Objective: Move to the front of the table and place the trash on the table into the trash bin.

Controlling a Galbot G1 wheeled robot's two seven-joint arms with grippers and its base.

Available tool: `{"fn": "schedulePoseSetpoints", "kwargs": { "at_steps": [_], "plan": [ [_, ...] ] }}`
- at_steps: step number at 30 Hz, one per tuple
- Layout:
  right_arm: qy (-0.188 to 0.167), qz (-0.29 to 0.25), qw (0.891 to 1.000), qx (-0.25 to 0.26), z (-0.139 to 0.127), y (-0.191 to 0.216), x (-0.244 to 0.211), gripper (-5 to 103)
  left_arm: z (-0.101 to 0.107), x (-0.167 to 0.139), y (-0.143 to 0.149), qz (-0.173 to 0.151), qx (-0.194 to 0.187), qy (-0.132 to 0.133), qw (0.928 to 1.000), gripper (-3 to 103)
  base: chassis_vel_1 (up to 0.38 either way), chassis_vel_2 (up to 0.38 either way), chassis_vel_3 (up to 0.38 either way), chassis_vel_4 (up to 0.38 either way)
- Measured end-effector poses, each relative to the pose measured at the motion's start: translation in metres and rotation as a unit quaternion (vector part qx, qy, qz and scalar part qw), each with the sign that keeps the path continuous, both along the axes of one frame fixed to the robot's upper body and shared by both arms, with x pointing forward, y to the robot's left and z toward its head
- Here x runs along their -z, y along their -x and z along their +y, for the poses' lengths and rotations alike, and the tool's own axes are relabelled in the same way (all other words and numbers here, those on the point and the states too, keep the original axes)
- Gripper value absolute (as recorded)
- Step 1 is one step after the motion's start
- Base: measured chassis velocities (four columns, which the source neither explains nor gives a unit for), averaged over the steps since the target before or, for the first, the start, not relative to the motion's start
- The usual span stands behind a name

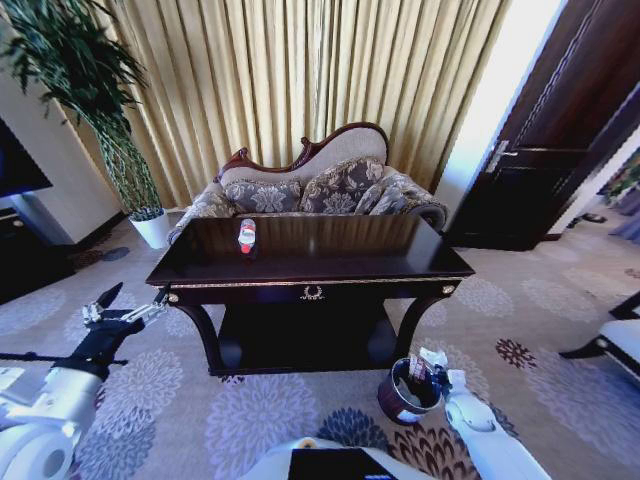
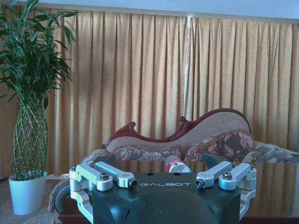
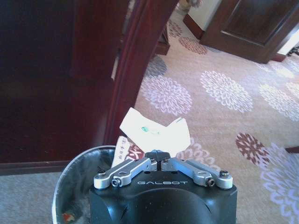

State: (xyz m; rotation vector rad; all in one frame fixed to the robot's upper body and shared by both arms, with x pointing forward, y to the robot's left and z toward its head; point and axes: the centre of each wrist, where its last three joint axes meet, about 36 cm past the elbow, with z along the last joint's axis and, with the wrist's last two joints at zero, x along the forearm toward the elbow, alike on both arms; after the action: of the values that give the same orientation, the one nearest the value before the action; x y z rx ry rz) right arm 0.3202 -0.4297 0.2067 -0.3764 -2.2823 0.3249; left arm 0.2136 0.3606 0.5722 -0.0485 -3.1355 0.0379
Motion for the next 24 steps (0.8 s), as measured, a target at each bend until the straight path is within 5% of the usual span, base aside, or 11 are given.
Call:
{"fn": "schedulePoseSetpoints", "kwargs": {
  "at_steps": [6, 12, 23, 24],
  "plan": [
    [0.005, 0.004, 1.0, 0.006, 0.004, -0.001, 0.006, -1, 0.0, 0.0, 0.0, -0.001, -0.001, 0.001, 1.0, 100, 0.0, 0.0, 0.0, 0.0],
    [0.003, 0.001, 1.0, 0.008, 0.014, 0.001, 0.007, 25, 0.0, 0.001, 0.0, -0.001, 0.0, 0.003, 1.0, 100, 0.0, 0.0, 0.0, 0.0],
    [-0.001, -0.006, 1.0, 0.008, 0.018, 0.0, 0.004, 58, 0.0, 0.0, 0.0, -0.002, 0.0, 0.003, 1.0, 100, 0.0, 0.0, 0.0, 0.0],
    [-0.001, -0.007, 1.0, 0.008, 0.018, 0.0, 0.003, 69, -0.001, 0.001, 0.0, -0.002, 0.0, 0.004, 1.0, 100, 0.0, 0.0, 0.0, 0.0]
  ]
}}
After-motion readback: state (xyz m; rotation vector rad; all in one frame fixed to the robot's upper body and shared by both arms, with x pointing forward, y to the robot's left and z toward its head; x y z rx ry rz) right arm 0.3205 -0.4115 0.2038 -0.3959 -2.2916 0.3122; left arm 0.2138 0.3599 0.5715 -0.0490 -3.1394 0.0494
